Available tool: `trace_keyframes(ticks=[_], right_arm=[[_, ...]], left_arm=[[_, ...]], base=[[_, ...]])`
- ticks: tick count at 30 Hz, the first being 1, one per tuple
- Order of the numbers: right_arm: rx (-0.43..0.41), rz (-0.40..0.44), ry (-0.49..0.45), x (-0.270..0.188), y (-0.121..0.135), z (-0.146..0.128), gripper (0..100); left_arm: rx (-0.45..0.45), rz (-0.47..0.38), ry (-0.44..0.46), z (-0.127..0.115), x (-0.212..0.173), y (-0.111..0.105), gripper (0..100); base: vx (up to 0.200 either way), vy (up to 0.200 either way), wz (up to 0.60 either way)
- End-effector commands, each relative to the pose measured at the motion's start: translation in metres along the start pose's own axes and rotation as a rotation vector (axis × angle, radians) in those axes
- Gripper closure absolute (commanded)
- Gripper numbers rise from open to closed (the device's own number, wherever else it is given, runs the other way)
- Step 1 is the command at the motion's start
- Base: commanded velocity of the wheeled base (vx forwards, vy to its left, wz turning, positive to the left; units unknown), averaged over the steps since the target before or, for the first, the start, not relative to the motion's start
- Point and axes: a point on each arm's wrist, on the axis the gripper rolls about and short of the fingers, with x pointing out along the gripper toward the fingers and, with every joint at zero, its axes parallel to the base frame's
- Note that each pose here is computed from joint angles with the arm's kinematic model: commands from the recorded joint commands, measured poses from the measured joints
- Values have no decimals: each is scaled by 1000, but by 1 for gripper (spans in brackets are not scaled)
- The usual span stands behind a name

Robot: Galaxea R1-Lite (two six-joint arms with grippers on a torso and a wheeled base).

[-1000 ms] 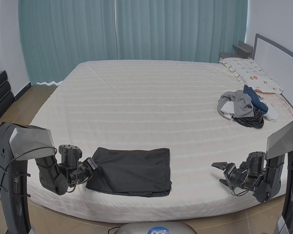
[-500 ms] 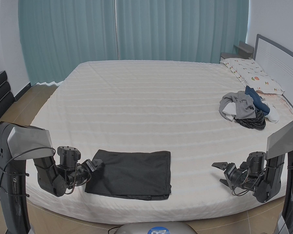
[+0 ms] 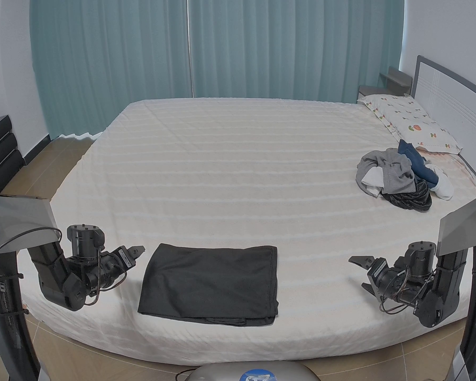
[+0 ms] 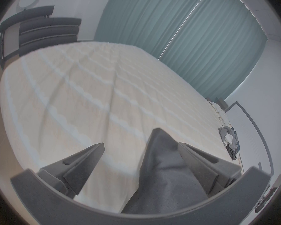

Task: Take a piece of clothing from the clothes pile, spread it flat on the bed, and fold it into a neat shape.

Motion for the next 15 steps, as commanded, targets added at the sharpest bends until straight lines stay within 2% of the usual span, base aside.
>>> trace_keyframes(ticks=[1, 5, 9, 12, 15], right_arm=[[-43, 79, -105, -19, 28, 12, 0], [-141, 127, -184, -41, 46, 22, 0], [-281, 83, -234, -69, 47, 18, 0], [-378, 58, -341, -94, 56, 18, 0], [-476, 89, -460, -124, 70, 21, 0]], left_arm=[[21, -47, -94, 23, -26, -11, 0], [24, -100, -190, 38, -42, -22, 0], [31, -166, -286, 52, -71, -33, 0], [42, -225, -375, 67, -96, -45, 0], [53, -290, -451, 79, -122, -56, 0]], base=[[0, 0, 0], [0, 0, 0], [0, 0, 0], [0, 0, 0], [0, 0, 0]])
